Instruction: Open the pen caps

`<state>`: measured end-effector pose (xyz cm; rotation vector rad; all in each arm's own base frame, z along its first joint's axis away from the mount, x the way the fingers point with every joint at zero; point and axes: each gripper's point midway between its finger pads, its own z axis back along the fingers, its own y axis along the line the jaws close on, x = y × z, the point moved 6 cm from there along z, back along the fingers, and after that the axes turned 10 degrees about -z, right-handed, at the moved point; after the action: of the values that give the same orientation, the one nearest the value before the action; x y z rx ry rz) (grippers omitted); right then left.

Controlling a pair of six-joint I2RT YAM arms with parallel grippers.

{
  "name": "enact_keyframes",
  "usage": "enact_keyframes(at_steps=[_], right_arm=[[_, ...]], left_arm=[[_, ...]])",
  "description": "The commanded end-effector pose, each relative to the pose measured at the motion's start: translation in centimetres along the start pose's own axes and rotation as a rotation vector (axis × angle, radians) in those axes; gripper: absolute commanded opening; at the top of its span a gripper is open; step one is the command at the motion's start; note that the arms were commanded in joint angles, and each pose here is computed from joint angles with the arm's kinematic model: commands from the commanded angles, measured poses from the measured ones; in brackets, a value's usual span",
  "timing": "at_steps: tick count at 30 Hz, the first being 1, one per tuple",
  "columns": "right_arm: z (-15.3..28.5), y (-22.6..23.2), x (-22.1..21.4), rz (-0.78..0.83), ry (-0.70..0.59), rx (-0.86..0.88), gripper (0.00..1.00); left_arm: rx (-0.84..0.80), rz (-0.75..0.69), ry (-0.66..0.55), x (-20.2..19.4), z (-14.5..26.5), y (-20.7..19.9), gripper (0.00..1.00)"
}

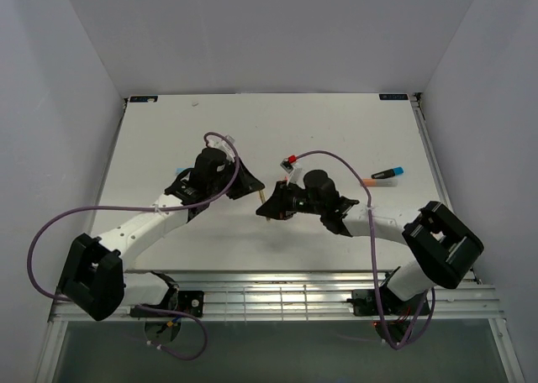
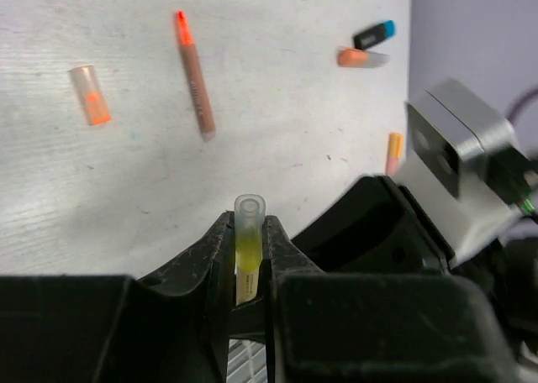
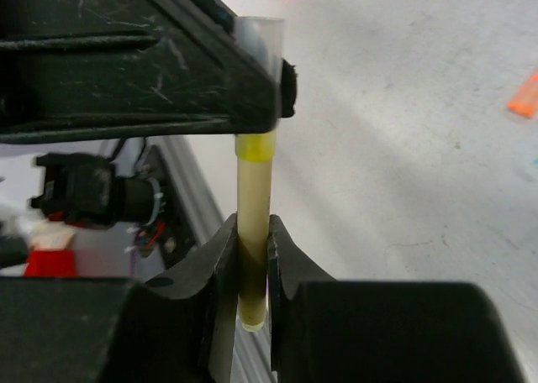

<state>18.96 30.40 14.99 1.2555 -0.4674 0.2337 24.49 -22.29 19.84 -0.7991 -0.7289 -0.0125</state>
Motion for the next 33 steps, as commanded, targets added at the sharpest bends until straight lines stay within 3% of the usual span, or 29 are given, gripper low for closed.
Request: enact_keyframes(at_steps=[1,3,7,11,13,14,17,21,24,26,27,33], right_arm=[[-0.6,-0.7,-0.6,0.232,-0.027,-0.357,0.08],[-0.4,-1.1,0.1,0.329,-0.082,-0.593,0.08],[-0.3,-1.2,-1.1,0.408,-0.061,-0.724,0.08],[0.7,-1.3,-0.8,0.432,-0.077,-0.741,0.08],[1.1,-1.6,-1.1,0.404,-0.036,-0.685,0.08],[0.5,-0.9,-0.7,0.393,-0.053,-0.584,0.08],[0.5,1.1,-2.4,0.289,0.057,-0.209,0.08],[1.8,2.9,-2.9,0.2,0.096,0.098,0.08],[2.2,3.0,-2.6,0.169,0.104,0.142,0.08],[2.5,2.5,-1.9,0.165,0.067,0.096,0.08],[2.4,2.0,-1.1,0.157,0.023,0.047,0.08],[4.0,-2.6,2.6,0.13,-0.133,-0.399,0.08]], left_arm=[[0.245,0.072,-0.042,1.9,-0.2,1.7,0.0],[0.329,0.089,-0.067,3.1,-0.7,2.0,0.0],[0.385,0.101,-0.095,4.3,-1.0,2.5,0.0],[0.353,0.11,-0.115,4.7,-0.5,2.9,0.0],[0.297,0.107,-0.154,5.1,0.0,2.8,0.0],[0.268,0.102,-0.174,5.2,0.3,2.6,0.0],[0.122,0.082,-0.264,6.0,1.8,2.1,0.0],[0.055,0.065,-0.357,6.7,3.8,2.6,0.0],[0.034,0.06,-0.425,7.0,5.1,2.8,0.0],[0.062,0.053,-0.384,6.8,4.7,3.1,0.0],[0.124,0.073,-0.3,6.6,3.8,3.7,0.0],[0.142,0.063,-0.052,3.7,0.7,5.5,0.0]])
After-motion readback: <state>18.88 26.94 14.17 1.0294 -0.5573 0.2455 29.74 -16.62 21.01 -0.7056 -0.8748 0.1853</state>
